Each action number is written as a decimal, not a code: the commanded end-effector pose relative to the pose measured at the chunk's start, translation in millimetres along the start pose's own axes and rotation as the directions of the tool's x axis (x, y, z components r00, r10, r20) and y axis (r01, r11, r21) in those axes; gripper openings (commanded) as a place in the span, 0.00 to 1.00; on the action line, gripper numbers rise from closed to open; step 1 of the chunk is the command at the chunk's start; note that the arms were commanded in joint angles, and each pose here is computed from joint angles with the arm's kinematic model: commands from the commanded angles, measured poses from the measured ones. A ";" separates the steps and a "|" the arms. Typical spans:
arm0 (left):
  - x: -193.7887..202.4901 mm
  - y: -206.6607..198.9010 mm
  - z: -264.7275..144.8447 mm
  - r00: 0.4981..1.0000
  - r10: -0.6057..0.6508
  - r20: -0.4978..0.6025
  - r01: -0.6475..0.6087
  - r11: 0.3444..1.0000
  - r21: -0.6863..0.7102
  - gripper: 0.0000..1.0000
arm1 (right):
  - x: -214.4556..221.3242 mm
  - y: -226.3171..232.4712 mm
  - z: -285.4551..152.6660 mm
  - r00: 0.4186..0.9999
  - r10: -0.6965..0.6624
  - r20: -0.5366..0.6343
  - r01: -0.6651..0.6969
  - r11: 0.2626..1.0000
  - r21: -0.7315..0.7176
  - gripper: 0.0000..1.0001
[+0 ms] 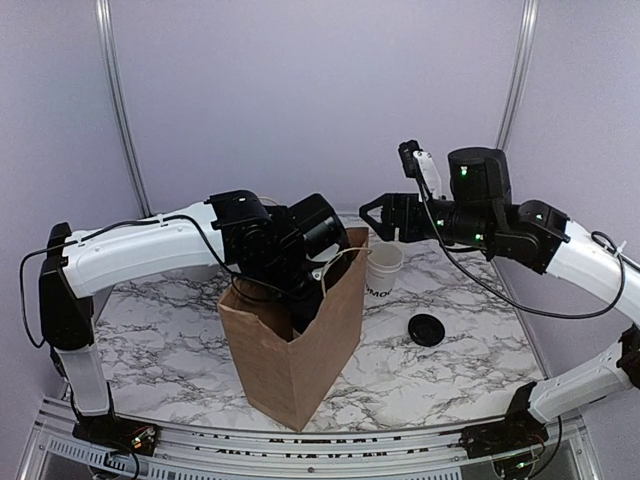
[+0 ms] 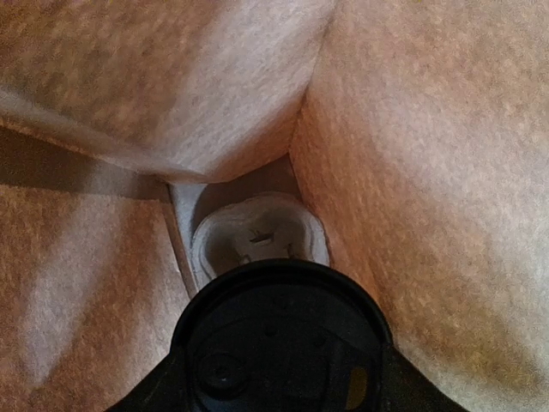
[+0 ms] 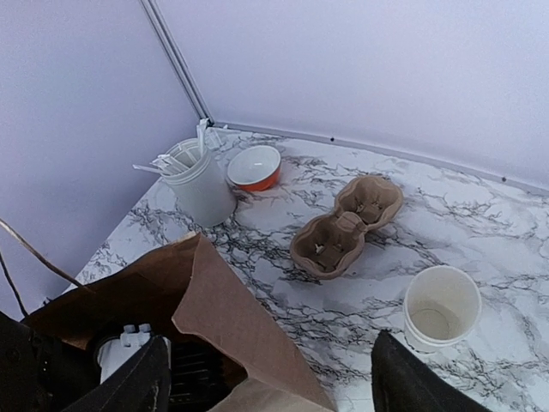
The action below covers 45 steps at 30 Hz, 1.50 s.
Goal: Pack the takeout coffee
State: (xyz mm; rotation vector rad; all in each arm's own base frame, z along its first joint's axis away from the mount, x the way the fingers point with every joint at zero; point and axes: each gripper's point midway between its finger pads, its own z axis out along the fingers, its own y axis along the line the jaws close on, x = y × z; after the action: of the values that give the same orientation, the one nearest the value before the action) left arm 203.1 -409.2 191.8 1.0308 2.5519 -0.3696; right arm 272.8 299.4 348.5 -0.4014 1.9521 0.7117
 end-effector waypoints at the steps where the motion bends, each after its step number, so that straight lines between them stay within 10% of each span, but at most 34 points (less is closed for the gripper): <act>1: 1.0 -6.2 -11.0 1.000 0.005 0.015 -0.005 1.000 0.022 0.52 | -24.5 16.0 -20.7 0.993 -0.113 0.019 0.115 0.986 -0.117 0.78; 19: 14.1 -9.2 3.0 1.000 0.005 -0.017 -0.004 0.999 0.042 0.52 | -9.2 25.6 49.8 0.939 -0.273 -0.208 0.198 0.926 -0.320 0.71; 45: 9.4 -9.9 1.7 1.000 0.024 0.002 -0.024 0.999 0.043 0.52 | 12.4 22.9 73.6 0.872 -0.357 -0.334 0.299 0.930 -0.214 0.61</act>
State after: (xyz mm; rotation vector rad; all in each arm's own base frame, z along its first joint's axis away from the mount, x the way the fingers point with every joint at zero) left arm 195.0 -407.5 170.9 1.0612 2.5832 -0.3617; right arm 295.1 372.7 315.3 -1.0510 2.0855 0.6884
